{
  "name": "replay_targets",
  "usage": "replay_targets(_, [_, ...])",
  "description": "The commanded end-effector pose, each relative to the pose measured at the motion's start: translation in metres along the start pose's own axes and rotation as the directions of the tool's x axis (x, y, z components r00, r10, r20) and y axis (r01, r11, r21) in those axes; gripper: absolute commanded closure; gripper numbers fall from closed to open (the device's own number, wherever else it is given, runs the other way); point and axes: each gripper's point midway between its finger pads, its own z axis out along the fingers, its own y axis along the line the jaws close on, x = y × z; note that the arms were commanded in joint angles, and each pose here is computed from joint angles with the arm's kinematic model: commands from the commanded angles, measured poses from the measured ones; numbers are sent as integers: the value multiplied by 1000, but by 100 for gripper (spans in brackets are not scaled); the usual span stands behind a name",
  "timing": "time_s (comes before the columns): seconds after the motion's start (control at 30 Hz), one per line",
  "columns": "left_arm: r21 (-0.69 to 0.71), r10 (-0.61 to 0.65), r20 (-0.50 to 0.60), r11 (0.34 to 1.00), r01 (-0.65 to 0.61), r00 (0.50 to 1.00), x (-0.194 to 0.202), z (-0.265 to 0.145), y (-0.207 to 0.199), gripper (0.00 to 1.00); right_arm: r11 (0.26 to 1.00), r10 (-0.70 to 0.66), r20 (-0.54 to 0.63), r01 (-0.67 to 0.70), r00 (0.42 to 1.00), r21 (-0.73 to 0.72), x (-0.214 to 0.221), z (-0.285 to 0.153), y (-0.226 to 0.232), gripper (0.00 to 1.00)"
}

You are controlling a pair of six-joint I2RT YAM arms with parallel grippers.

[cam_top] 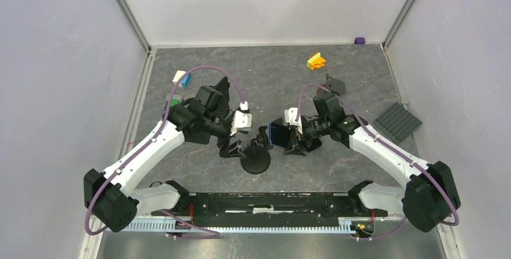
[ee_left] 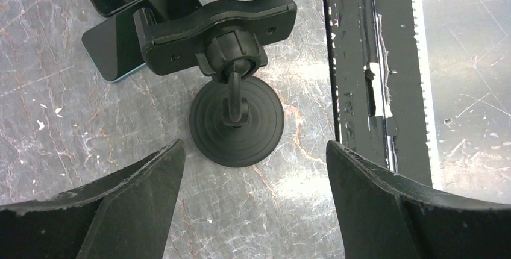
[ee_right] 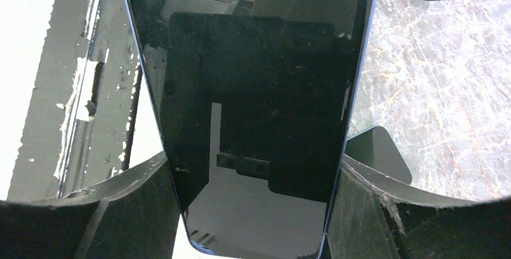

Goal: Place the phone on the phone stand
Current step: Pick up the phone at the center of the board.

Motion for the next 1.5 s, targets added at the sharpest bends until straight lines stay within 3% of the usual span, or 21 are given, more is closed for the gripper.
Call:
replay_targets(0.0, [-3,101,77,995,-102,992,-19,-5,-3,8,994,-75,77,80,994,-69,-31,-1,1,100])
replay_targets(0.2, [-17,113,155,994,-112,981,-30,0,-2,8,994,-63,74,69,995,-85,-30,0,2,100])
replay_targets(0.53, [-143,175,214,979,-146,961,-28,10,20,17,987,-23,101,39,995,-154,-33,7,5,100])
replay_targets(0.77, [-98,152,271,987,-129,951,-28,18,12,19,983,-3,101,22,995,-183,-29,9,8,100])
replay_targets(1.0, [-188,245,287,962,-196,926,-47,-1,13,5,984,-6,92,22,996,-177,-32,8,6,100])
replay_targets(1.2, [-162,262,321,962,-220,910,-83,-12,14,4,990,-21,82,32,996,-136,-42,2,-2,100])
replay_targets(1.33, [-179,102,356,983,-39,929,-107,-13,39,4,1000,-13,27,12,1000,17,-45,-5,-30,100])
replay_targets(1.47, [-166,-110,428,966,198,897,-129,-13,62,7,986,-20,-7,21,1000,167,-52,-15,-55,100])
